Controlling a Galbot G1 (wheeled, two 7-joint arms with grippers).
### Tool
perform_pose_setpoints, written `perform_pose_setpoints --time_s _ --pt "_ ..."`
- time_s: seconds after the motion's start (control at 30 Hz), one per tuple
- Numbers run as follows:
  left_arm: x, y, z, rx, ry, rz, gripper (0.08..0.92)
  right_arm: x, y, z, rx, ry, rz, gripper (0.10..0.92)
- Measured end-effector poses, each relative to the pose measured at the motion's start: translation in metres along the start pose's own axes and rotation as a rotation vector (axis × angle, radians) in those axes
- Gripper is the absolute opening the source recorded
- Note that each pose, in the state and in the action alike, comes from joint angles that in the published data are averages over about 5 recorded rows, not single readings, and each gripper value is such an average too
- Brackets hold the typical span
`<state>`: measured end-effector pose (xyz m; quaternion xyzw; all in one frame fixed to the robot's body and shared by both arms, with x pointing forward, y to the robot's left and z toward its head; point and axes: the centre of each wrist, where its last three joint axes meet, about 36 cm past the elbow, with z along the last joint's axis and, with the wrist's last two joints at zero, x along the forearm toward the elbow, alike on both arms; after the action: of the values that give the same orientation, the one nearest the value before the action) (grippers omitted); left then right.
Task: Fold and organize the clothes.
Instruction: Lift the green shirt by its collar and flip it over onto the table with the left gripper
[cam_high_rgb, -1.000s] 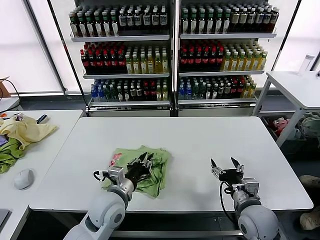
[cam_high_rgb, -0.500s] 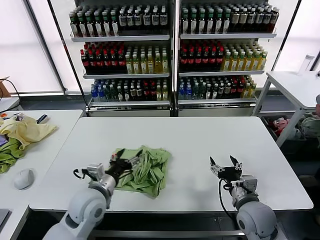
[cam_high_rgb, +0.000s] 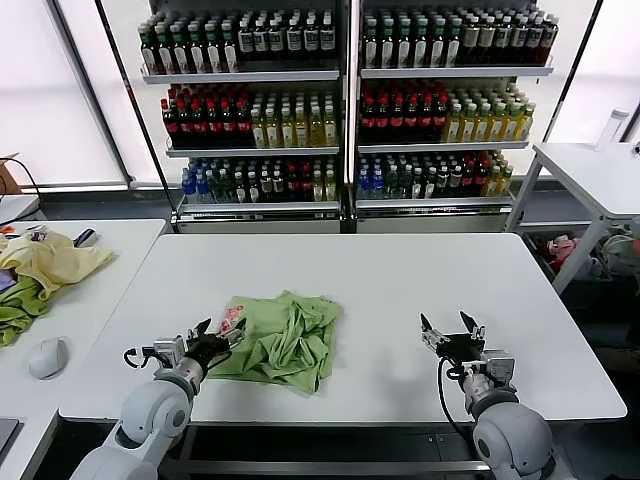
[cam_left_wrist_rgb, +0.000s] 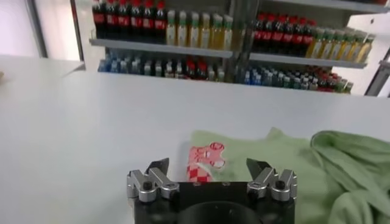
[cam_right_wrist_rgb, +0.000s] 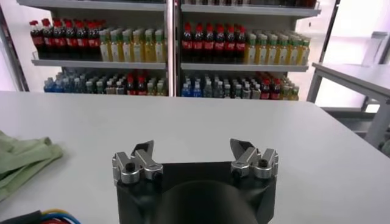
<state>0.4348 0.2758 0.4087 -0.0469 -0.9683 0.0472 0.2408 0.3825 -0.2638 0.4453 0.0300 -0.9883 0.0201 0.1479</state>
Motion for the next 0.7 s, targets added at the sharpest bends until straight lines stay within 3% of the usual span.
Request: perform_pose_setpoints --time_s 0.33,0.7 --pt "-0.008 0.010 0.009 0.088 0.061 0.059 0.804 0.005 -0.003 0.000 -0.003 -0.001 0.012 0.823" --pt "-0.011 0.023 0.012 0.308 0.100 0.186 0.502 0.011 -0.003 0.001 -0.008 0.002 0.019 0.823"
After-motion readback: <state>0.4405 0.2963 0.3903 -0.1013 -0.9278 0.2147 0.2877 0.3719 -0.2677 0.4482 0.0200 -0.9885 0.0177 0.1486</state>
